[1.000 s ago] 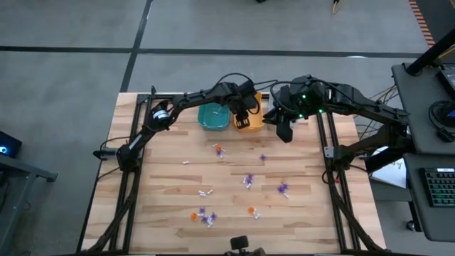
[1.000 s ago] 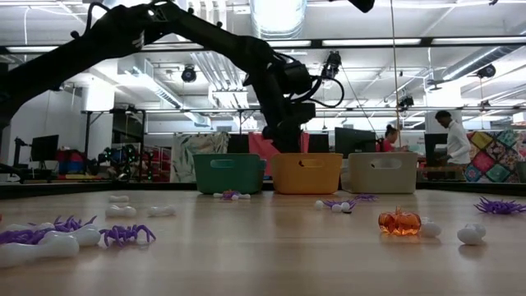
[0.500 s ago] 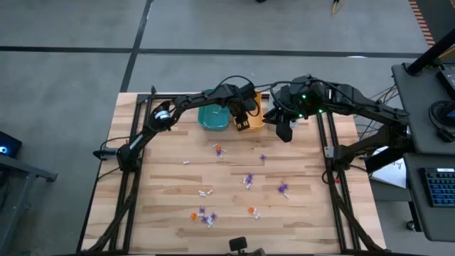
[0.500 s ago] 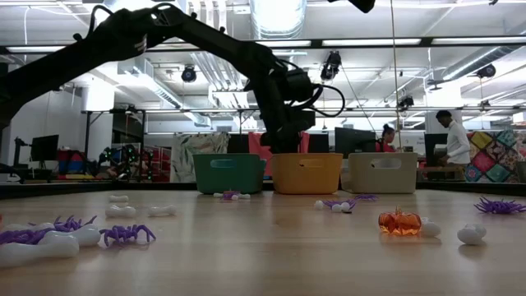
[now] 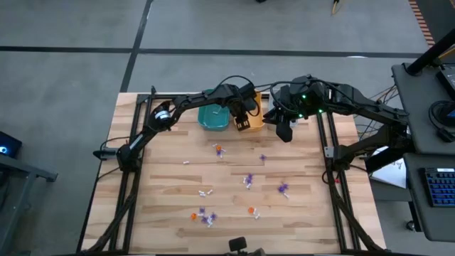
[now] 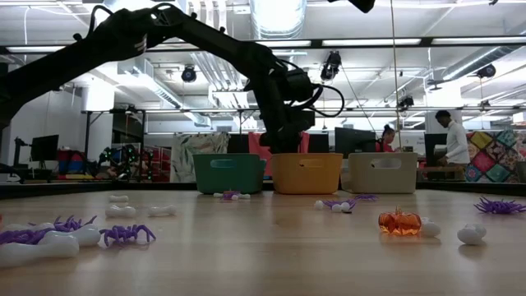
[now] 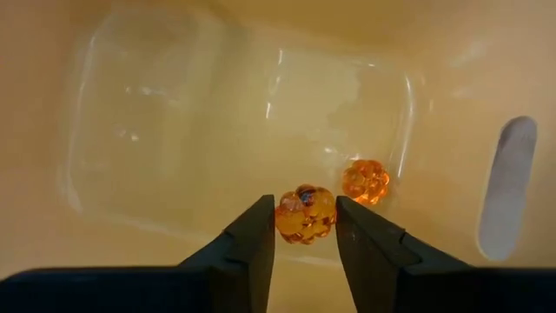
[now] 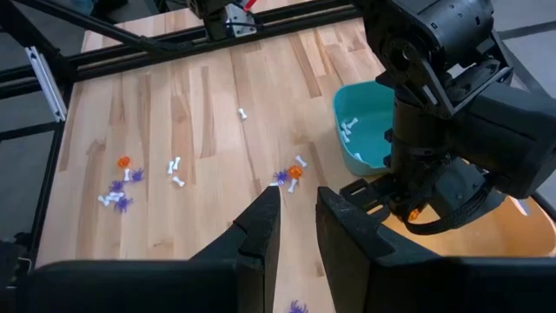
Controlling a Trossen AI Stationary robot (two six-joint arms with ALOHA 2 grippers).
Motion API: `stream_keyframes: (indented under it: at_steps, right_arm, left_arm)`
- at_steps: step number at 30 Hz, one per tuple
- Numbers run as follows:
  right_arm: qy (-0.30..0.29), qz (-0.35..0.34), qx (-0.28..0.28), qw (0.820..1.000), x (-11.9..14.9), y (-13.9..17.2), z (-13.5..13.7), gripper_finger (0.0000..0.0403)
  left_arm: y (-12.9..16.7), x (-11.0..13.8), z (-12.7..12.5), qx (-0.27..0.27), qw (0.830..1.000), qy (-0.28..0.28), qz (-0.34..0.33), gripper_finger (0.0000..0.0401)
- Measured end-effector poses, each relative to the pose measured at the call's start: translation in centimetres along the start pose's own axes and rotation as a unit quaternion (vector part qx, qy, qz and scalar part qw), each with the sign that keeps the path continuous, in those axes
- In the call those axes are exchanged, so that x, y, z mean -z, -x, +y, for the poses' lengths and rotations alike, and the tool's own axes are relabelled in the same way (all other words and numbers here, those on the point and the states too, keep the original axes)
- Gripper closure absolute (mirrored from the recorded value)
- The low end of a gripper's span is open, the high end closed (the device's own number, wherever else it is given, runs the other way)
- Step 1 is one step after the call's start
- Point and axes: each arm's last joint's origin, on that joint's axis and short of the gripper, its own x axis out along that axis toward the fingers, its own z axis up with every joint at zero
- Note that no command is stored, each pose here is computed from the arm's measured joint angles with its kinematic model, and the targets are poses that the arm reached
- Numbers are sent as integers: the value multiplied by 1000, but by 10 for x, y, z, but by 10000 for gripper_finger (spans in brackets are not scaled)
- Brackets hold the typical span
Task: Sort Halloween decoration
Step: Put the orange pumpkin toy into the yellow bin, then put the purple spider toy into the gray bin
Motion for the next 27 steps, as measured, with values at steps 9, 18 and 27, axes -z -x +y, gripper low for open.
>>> stream_keyframes:
  at_steps: [9, 18, 27]
  right_arm:
    - [1, 0, 0, 1000, 0, 0, 0, 337]
    - [-6, 0, 0, 1000, 0, 0, 0, 337]
    - [-61, 0, 0, 998, 0, 0, 0, 337]
  left_arm:
    - [0, 0, 0, -2, 1000, 14, 0, 282]
    - [10, -2, 0, 0, 999, 31, 6, 282]
    - [74, -14, -3, -3, 999, 22, -31, 282]
